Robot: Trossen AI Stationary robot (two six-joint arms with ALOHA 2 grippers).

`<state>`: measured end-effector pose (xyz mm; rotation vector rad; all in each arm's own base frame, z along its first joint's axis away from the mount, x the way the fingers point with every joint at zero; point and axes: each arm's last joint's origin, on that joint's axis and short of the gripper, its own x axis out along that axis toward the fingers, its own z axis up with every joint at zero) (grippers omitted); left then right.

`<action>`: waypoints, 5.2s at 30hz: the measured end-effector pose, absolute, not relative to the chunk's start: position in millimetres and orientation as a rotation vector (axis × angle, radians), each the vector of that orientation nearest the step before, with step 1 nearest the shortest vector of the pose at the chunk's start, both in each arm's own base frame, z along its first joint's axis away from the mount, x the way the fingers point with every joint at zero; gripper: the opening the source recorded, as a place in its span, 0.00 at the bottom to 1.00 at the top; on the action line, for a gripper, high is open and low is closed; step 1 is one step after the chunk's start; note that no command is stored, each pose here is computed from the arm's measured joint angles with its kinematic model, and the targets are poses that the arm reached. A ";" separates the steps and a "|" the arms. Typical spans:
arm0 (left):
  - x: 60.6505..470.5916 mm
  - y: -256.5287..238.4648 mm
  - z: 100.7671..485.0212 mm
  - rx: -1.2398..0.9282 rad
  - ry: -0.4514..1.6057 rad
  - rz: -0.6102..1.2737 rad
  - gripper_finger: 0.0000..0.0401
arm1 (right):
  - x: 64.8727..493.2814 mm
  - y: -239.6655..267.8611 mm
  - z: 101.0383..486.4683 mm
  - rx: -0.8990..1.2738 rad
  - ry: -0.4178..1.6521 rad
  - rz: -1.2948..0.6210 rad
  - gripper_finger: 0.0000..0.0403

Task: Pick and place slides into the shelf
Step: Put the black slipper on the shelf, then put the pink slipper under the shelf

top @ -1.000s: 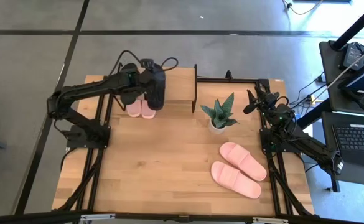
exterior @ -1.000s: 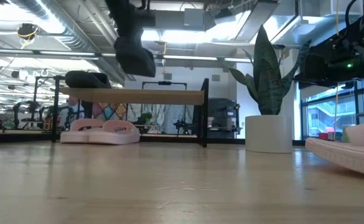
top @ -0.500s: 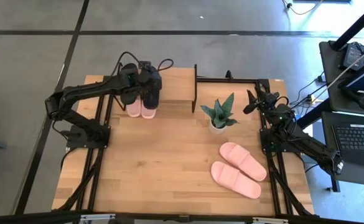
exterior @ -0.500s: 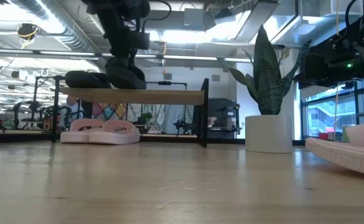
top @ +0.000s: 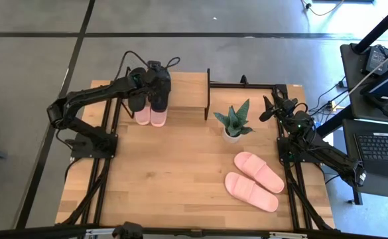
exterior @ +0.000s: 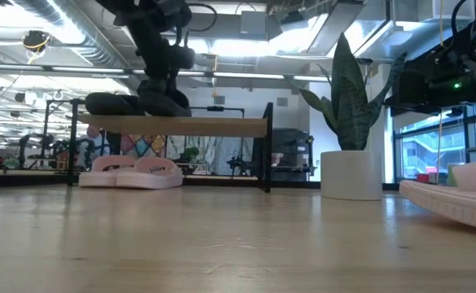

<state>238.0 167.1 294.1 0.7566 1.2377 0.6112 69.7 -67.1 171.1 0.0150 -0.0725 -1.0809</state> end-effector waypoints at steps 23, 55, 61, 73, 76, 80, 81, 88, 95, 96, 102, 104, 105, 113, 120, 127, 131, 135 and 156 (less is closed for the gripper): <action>220.1 165.1 283.5 0.792 1.147 0.567 0.00 | 69.4 -67.2 171.3 0.061 -0.101 -1.088 0.50; 196.3 174.4 288.5 0.784 1.118 0.561 0.00 | 69.4 -67.2 171.2 0.088 -0.117 -1.086 0.50; 193.4 178.1 288.2 0.771 1.116 0.561 0.01 | 69.4 -67.2 171.2 0.088 -0.117 -1.087 0.50; 195.3 180.1 280.4 0.762 1.144 0.541 0.06 | 69.4 -67.2 171.2 0.087 -0.117 -1.087 0.50; 195.0 180.3 280.5 0.758 1.149 0.554 0.09 | 69.5 -67.2 171.1 0.087 -0.117 -1.087 0.50; 195.4 179.8 280.5 0.759 1.147 0.551 0.11 | 69.4 -67.2 171.2 0.086 -0.116 -1.087 0.50; 195.7 179.4 280.5 0.760 1.147 0.550 0.12 | 69.4 -67.2 171.2 0.085 -0.116 -1.087 0.50; 195.8 179.4 280.5 0.760 1.146 0.550 0.12 | 69.4 -67.2 171.2 0.085 -0.116 -1.087 0.50; 196.0 179.2 280.3 0.759 1.142 0.543 0.14 | 69.5 -67.2 171.1 0.087 -0.116 -1.086 0.50; 196.1 179.1 280.3 0.758 1.138 0.537 0.15 | 69.5 -67.2 171.1 0.087 -0.116 -1.086 0.50; 199.5 175.5 280.1 0.761 1.118 0.508 0.28 | 69.4 -67.2 171.2 0.085 -0.115 -1.086 0.50; 200.9 173.8 280.1 0.753 1.110 0.511 0.32 | 69.5 -67.2 171.1 0.084 -0.115 -1.086 0.50; 201.3 173.3 280.1 0.746 1.107 0.514 0.34 | 69.5 -67.2 171.1 0.084 -0.114 -1.086 0.50; 204.0 166.0 283.2 0.725 1.078 0.535 0.39 | 69.4 -67.2 171.2 0.081 -0.113 -1.086 0.50; 201.2 159.8 288.2 0.662 1.044 0.578 0.39 | 69.5 -67.2 171.1 0.077 -0.111 -1.086 0.50; 195.4 148.3 288.7 0.599 1.066 0.559 0.39 | 69.6 -67.2 171.2 0.061 -0.100 -1.085 0.50; 192.8 139.3 294.2 0.569 1.034 0.571 0.39 | 69.8 -67.4 170.9 0.061 -0.096 -1.086 0.50; 187.8 127.6 305.8 0.560 0.966 0.603 0.39 | 70.0 -67.5 170.7 0.061 -0.093 -1.086 0.50; 144.9 64.5 356.6 -0.088 0.359 0.710 0.39 | 70.0 -67.6 170.5 0.074 -0.098 -1.087 0.50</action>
